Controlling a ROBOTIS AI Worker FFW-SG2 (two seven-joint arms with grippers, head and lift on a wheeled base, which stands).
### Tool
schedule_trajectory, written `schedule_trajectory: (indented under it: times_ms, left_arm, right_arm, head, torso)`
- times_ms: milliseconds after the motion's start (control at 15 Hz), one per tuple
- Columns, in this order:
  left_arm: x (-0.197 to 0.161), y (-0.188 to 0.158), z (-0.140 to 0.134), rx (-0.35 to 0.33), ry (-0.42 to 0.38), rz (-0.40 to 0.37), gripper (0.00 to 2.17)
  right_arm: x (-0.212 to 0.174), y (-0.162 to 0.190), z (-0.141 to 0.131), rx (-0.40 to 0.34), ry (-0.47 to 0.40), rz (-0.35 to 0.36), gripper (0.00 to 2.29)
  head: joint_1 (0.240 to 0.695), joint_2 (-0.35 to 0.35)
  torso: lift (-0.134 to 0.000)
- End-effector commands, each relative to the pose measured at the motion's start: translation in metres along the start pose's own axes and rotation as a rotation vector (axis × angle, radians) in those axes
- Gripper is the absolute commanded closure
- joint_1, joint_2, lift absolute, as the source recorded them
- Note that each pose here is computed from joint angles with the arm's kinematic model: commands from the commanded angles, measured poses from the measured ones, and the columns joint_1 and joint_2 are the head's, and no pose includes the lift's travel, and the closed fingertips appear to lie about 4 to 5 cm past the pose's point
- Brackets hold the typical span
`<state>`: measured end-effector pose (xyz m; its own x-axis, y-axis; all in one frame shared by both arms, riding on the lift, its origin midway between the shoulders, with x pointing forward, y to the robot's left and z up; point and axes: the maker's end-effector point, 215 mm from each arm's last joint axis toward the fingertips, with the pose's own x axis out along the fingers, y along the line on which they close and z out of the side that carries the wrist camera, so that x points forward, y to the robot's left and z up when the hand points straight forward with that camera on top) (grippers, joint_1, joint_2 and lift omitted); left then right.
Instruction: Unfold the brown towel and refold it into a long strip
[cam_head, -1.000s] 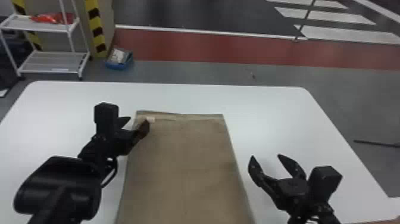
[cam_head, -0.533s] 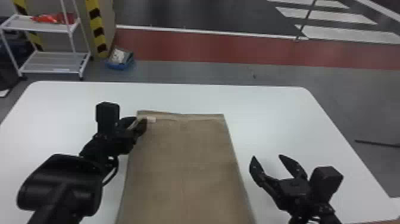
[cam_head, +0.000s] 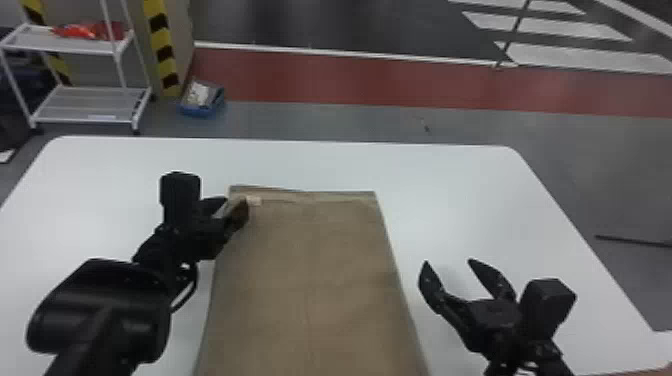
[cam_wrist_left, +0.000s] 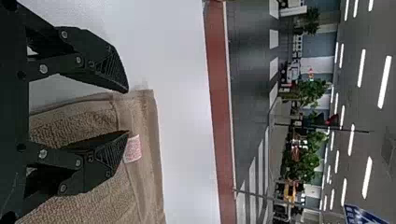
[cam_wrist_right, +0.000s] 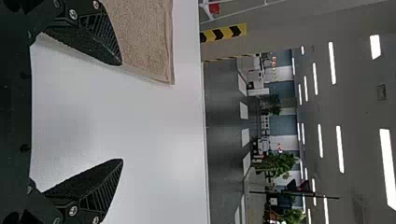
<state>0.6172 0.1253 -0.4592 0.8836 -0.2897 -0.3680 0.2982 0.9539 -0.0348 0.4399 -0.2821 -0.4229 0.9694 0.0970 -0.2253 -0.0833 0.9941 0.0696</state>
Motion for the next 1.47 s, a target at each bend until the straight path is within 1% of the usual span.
schedule_trajectory:
  times_ms: [0,67,133,200,467,533,600,733,867,933,1067,1200,1267,1333,1400]
  left_arm:
    - [0.0,-0.001,0.0,0.0,0.001,-0.002,1.03]
    - [0.0,-0.001,0.0,0.0,0.001,-0.002,1.03]
    - [0.0,-0.001,-0.001,0.001,0.004,-0.002,1.12]
    - [-0.001,0.0,-0.001,0.001,0.003,0.004,1.25]
    - [-0.011,0.001,-0.008,0.002,-0.001,0.028,1.22]
    - [-0.014,0.001,0.001,0.009,-0.018,0.038,1.22]
    - [-0.019,0.001,-0.001,0.009,-0.019,0.042,1.22]
    - [-0.039,-0.004,0.01,0.015,-0.048,0.049,1.22]
    - [-0.062,-0.013,0.016,0.042,-0.046,0.055,1.22]
    - [-0.071,-0.024,0.014,0.038,-0.023,0.03,1.22]
    - [-0.091,-0.058,0.017,0.024,0.007,-0.056,1.22]
    - [-0.104,-0.108,0.003,-0.008,0.094,-0.173,1.22]
    - [-0.108,-0.137,-0.005,-0.003,0.127,-0.226,1.22]
    - [-0.11,-0.161,-0.01,0.003,0.149,-0.264,1.22]
    - [-0.111,-0.184,-0.01,0.016,0.163,-0.301,1.22]
  right_arm:
    - [0.0,0.0,0.001,0.002,-0.001,0.0,0.15]
    - [0.0,0.0,0.001,0.002,-0.003,0.0,0.15]
    - [-0.001,-0.001,0.001,0.001,-0.003,-0.001,0.15]
    - [-0.001,-0.001,0.001,0.001,-0.003,-0.001,0.15]
    - [-0.001,0.001,0.0,0.001,-0.001,0.002,0.15]
    - [0.0,0.001,0.002,0.0,-0.004,0.002,0.15]
    - [0.0,0.001,0.002,0.0,-0.004,0.003,0.15]
    - [0.0,0.002,0.003,0.0,-0.005,0.005,0.15]
    - [0.0,0.004,0.001,0.001,0.002,0.007,0.15]
    - [0.001,0.006,0.001,0.001,0.0,0.01,0.15]
    - [0.002,0.008,0.003,0.002,-0.002,0.015,0.15]
    - [0.003,0.008,0.005,0.005,-0.008,0.014,0.15]
    - [0.002,0.003,0.006,0.007,-0.012,0.006,0.15]
    - [0.002,0.0,0.01,0.012,-0.024,0.002,0.15]
    - [0.002,-0.003,0.015,0.005,-0.033,-0.003,0.15]
  head:
    - [0.695,-0.161]
    - [0.695,-0.163]
    - [0.695,-0.163]
    - [0.695,-0.163]
    - [0.695,-0.161]
    - [0.695,-0.159]
    - [0.695,-0.157]
    - [0.695,-0.156]
    - [0.695,-0.156]
    - [0.695,-0.157]
    - [0.695,-0.164]
    - [0.695,-0.195]
    - [0.695,-0.213]
    - [0.695,-0.232]
    - [0.695,-0.258]
  torso:
    - [-0.123]
    - [-0.123]
    - [-0.123]
    - [-0.123]
    - [-0.123]
    - [-0.123]
    - [-0.123]
    - [-0.123]
    - [-0.123]
    - [-0.123]
    - [-0.123]
    - [-0.123]
    - [-0.123]
    - [-0.123]
    - [-0.123]
